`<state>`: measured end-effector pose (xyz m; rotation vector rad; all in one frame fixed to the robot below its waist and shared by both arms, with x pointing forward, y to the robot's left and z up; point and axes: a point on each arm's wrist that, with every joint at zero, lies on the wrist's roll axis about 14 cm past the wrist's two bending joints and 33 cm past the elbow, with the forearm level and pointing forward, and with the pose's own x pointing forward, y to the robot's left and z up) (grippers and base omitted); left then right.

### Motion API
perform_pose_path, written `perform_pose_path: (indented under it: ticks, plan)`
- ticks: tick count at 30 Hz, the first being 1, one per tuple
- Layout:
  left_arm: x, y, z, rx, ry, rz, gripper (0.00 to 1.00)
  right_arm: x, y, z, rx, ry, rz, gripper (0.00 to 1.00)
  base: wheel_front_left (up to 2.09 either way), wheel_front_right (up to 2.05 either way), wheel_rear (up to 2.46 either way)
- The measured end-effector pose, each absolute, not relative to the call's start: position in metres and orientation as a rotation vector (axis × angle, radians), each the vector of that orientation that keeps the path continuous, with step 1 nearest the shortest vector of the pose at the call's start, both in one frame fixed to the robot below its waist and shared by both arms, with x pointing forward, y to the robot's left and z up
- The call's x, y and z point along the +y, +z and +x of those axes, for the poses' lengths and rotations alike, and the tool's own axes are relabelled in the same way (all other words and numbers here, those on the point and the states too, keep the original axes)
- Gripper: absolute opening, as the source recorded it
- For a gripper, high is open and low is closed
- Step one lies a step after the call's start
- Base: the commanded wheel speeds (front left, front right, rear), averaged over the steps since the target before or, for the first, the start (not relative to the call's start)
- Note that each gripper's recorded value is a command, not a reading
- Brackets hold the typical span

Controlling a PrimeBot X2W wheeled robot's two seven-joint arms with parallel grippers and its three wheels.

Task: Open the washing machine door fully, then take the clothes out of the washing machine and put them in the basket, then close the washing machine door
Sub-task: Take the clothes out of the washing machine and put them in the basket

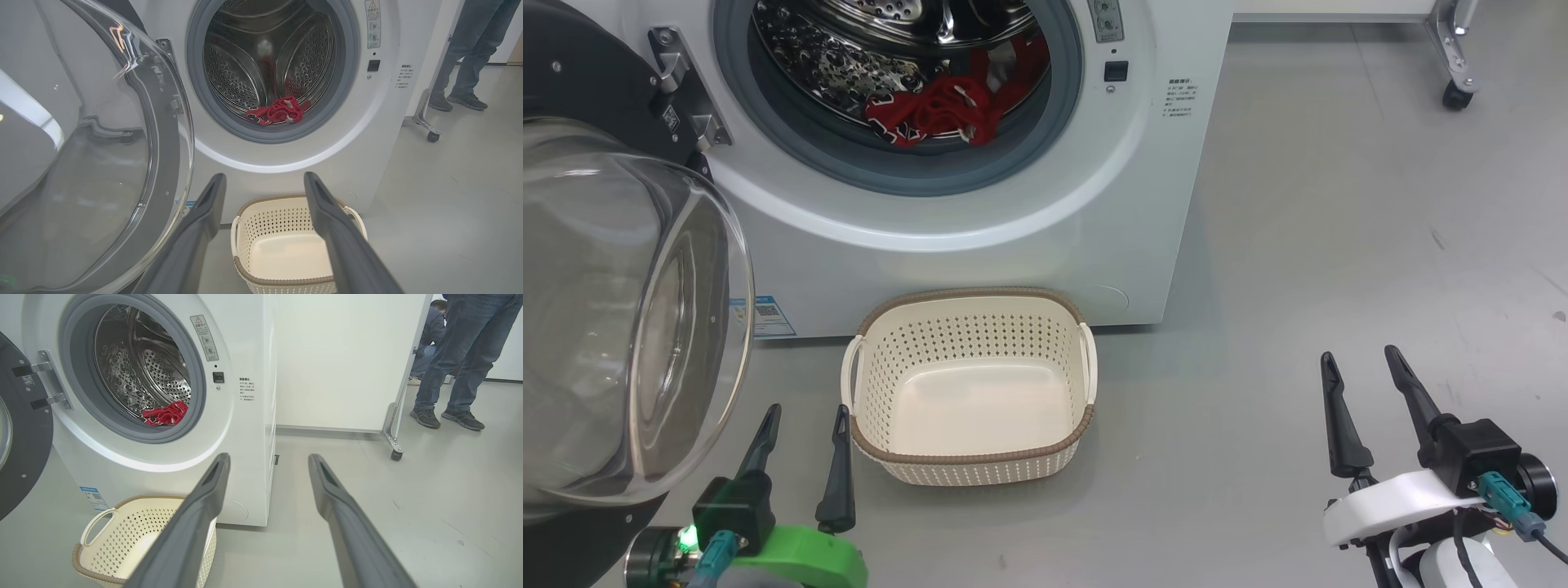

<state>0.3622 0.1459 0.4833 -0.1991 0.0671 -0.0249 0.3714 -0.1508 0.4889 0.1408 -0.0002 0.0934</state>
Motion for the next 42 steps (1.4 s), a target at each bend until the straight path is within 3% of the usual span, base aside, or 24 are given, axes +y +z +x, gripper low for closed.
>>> perform_pose_path:
  ticks: [42]
  plan:
    - [0.1378, 0.4824, 0.3636, 0.071, -0.043, -0.2, 1.0, -0.1508, 0.4853, 0.3728, 0.009, 0.093, 0.143, 1.0, 0.2, -0.2, 0.0]
